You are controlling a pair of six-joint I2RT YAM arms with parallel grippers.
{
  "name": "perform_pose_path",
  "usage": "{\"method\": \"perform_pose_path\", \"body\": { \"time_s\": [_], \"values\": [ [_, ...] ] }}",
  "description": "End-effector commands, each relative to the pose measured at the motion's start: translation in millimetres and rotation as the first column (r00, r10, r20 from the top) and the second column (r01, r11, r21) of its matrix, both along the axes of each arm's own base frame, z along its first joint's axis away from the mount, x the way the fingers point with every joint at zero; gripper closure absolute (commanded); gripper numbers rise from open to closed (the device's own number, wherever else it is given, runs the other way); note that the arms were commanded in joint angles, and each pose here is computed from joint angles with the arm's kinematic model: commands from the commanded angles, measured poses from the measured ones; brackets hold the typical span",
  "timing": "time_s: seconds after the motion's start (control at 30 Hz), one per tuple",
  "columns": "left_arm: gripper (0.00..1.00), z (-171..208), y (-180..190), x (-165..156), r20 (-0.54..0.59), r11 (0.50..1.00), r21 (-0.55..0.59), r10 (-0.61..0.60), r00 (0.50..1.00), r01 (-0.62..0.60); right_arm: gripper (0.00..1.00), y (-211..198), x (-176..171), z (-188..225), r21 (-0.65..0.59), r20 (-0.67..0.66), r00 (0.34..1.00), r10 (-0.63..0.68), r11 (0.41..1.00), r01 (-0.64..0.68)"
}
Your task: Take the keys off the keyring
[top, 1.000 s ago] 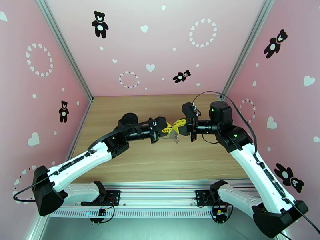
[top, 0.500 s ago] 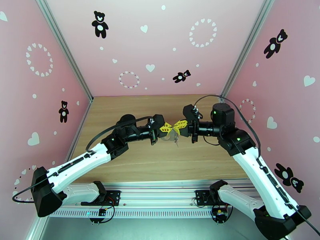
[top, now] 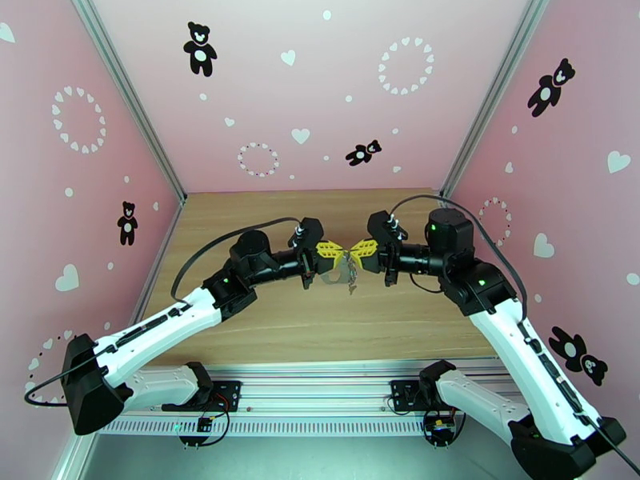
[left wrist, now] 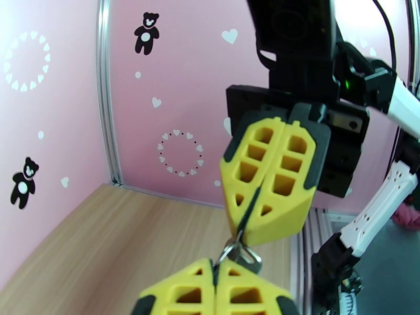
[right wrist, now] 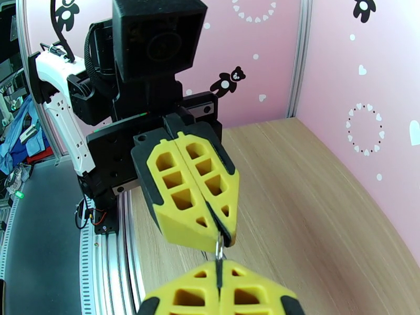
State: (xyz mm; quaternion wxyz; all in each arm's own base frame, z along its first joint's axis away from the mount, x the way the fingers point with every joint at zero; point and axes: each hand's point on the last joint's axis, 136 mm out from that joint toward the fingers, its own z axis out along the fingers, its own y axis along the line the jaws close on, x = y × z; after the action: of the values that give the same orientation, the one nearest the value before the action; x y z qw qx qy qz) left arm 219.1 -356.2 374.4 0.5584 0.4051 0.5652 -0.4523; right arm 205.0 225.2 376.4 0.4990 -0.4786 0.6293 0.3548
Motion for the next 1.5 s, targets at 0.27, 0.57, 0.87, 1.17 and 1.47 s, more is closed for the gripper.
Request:
{"method": "perform_pose_path", "body": {
  "time_s": [0.27, 0.57, 0.87, 1.17, 1.47],
  "values": [
    [0.95, 36.1, 11.7, 6.3, 0.045, 0.996, -0.083, 0.04, 0.998, -0.036, 1.0, -0.3, 7.1, 10.2, 0.015, -0.001, 1.0, -0.016, 1.0, 0.016],
    [0.7, 15.6, 15.9, 0.3, 0.195, 0.989, 0.139, 0.014, 0.981, -0.042, 1.0, 2.9, 2.2, 12.8, 0.006, -0.015, 1.0, 0.027, 1.0, -0.027],
    [0.66, 4.8, 0.9, -4.4, 0.236, 0.965, 0.255, -0.118, 0.965, 0.055, 1.0, 4.2, -5.1, 13.2, -0.004, -0.014, 0.997, 0.069, 0.998, -0.069],
    [0.67, -10.5, -7.7, -2.6, 0.189, 0.964, 0.248, -0.142, 0.972, 0.093, 1.0, 3.8, -3.7, 19.7, 0.012, 0.015, 0.998, 0.06, 0.998, -0.06],
    [0.66, -10.9, -10.8, 8.3, 0.132, 0.965, 0.231, -0.155, 0.979, 0.121, 1.0, 5.3, -5.5, 22.0, 0.025, 0.022, 0.997, 0.077, 0.997, -0.077]
  ]
}}
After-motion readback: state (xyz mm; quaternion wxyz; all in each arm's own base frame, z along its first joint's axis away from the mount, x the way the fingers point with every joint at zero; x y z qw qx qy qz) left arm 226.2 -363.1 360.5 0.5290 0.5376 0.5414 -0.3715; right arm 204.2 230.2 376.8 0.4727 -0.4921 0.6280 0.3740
